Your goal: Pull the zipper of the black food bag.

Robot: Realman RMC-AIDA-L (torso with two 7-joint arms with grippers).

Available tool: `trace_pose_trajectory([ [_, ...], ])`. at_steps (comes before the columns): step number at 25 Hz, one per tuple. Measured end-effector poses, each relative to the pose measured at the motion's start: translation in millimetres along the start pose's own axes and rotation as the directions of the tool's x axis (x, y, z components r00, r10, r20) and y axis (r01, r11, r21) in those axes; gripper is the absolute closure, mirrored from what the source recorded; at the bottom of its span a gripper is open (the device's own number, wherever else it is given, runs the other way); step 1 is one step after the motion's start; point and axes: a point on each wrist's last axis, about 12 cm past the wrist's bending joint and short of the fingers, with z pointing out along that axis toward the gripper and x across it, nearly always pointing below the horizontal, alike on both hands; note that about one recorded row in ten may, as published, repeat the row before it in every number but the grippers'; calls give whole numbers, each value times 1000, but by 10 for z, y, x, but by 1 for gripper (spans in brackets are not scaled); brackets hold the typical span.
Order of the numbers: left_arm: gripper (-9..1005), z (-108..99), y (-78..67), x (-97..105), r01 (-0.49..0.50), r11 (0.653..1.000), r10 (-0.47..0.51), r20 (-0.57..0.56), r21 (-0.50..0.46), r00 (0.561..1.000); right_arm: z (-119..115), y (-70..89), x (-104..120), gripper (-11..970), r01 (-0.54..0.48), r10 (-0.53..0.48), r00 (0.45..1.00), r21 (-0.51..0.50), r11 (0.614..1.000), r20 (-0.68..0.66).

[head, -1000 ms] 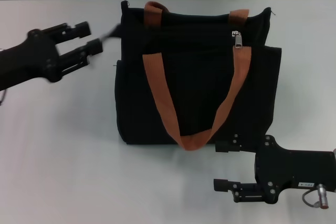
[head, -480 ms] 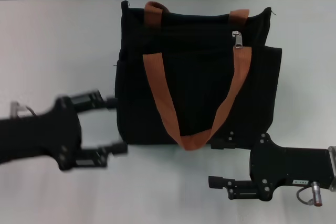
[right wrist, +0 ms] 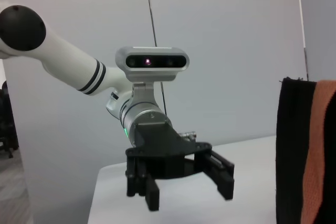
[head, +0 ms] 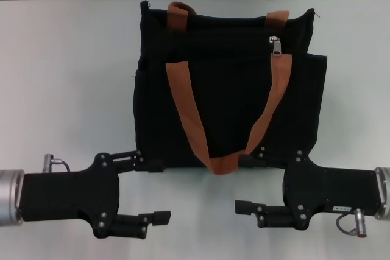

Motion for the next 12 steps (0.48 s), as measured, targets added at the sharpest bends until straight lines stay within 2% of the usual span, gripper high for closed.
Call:
trace_pose_trajectory([
  [4,178,26,-5,19,4,1000,-4,-10,2,1000,39,-5,27,218,35,-35,999,38,999,19],
  [12,178,13,-3,26,-13,1000,13,-15,-3,1000,83,13,51,218,35,-37,999,46,998,30],
])
